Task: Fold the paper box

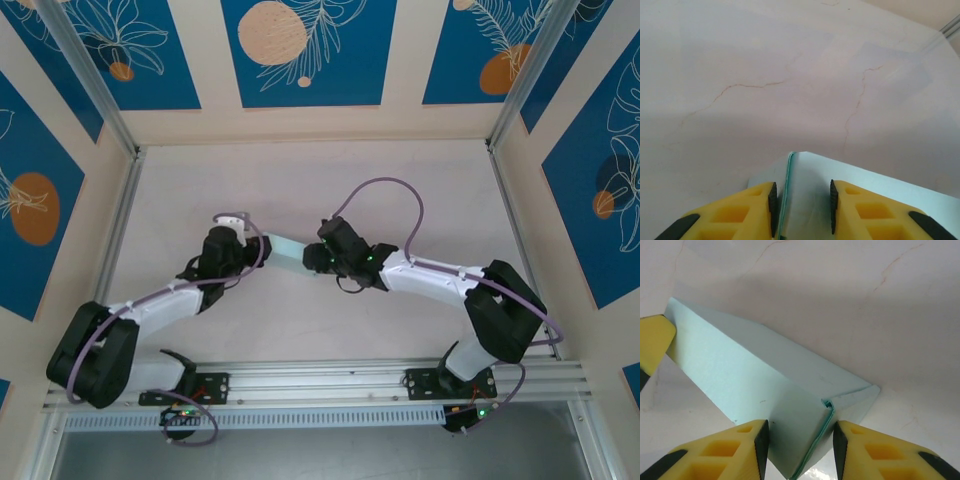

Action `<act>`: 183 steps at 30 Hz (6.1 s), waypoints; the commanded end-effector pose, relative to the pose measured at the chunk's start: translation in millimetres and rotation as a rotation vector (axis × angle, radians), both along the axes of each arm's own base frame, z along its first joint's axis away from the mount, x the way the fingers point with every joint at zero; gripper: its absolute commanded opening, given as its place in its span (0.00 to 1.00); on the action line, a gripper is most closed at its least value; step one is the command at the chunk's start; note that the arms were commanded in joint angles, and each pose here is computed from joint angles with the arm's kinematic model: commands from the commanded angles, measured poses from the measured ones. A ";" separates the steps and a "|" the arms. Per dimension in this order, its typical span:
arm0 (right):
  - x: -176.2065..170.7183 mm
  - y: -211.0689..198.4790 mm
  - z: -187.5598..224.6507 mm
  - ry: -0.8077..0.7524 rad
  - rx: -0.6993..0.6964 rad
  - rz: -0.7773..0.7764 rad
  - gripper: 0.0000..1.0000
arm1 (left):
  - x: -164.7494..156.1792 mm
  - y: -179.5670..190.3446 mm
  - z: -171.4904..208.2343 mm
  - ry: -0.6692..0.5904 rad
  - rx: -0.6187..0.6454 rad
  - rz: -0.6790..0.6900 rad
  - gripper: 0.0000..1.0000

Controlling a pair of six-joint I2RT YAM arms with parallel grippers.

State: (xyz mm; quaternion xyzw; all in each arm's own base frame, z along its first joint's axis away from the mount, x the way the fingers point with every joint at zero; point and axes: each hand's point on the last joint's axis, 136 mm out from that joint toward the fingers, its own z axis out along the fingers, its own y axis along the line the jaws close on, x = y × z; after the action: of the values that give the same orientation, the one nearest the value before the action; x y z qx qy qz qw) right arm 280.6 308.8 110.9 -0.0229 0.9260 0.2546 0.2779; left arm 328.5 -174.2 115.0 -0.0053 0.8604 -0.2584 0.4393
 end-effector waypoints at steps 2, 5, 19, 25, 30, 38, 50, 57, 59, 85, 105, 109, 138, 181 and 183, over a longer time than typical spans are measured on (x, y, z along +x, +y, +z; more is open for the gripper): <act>-32.0 -16.4 -34.9 0.045 -0.173 0.073 0.40 | -60.5 5.1 -62.5 0.240 0.022 -0.077 0.32; -38.2 -16.2 -35.1 0.029 -0.187 0.075 0.40 | -68.5 8.9 -57.4 0.220 0.000 -0.071 0.33; -51.4 -34.2 -30.2 0.066 -0.211 -0.014 0.43 | -79.8 15.4 -39.8 0.199 -0.065 -0.024 0.47; -56.5 -29.5 -15.2 0.203 -0.089 -0.133 0.64 | -68.5 10.6 -6.3 0.200 -0.059 -0.030 0.65; -47.2 -18.3 -21.7 0.235 -0.089 -0.158 0.65 | -53.9 -1.0 -14.3 0.243 -0.056 -0.045 0.66; -24.3 -7.3 -55.1 0.294 -0.106 -0.146 0.54 | -37.4 -17.3 -45.1 0.306 -0.054 -0.076 0.54; 15.0 -55.2 -62.3 0.295 -0.121 -0.169 0.47 | -24.6 -85.7 -52.1 0.359 -0.200 -0.243 0.46; 33.0 -102.6 -61.2 0.298 -0.145 -0.180 0.47 | -23.1 -130.4 -54.3 0.372 -0.224 -0.307 0.44; 35.1 -109.6 -60.2 0.295 -0.143 -0.175 0.47 | -23.6 -135.5 -55.8 0.376 -0.226 -0.309 0.44; 32.9 -230.6 64.9 -0.136 -0.306 -0.401 1.00 | 3.3 51.4 42.4 -0.110 0.373 0.110 1.00; 60.1 -298.0 37.2 -0.547 -0.351 -0.459 1.00 | -18.5 161.3 15.4 -0.352 0.579 0.350 1.00; 62.4 -304.6 31.9 -0.537 -0.349 -0.475 1.00 | -8.4 162.2 17.4 -0.400 0.541 0.343 1.00; 89.6 -306.9 13.7 -0.636 -0.307 -0.417 1.00 | 66.4 153.0 -27.9 -0.265 0.485 0.208 1.00; 115.7 -288.7 -17.4 -0.578 -0.265 -0.307 1.00 | 66.7 146.9 -27.3 -0.273 0.480 0.169 1.00; 115.5 -288.8 -17.7 -0.578 -0.265 -0.306 1.00 | 66.4 146.6 -27.0 -0.274 0.480 0.169 1.00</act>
State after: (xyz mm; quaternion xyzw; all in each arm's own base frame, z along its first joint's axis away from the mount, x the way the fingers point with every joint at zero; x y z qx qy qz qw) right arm 388.0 16.5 78.0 0.0247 0.8407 0.0678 0.5366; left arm 393.2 -25.9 86.3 0.0593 0.8275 0.0009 0.5583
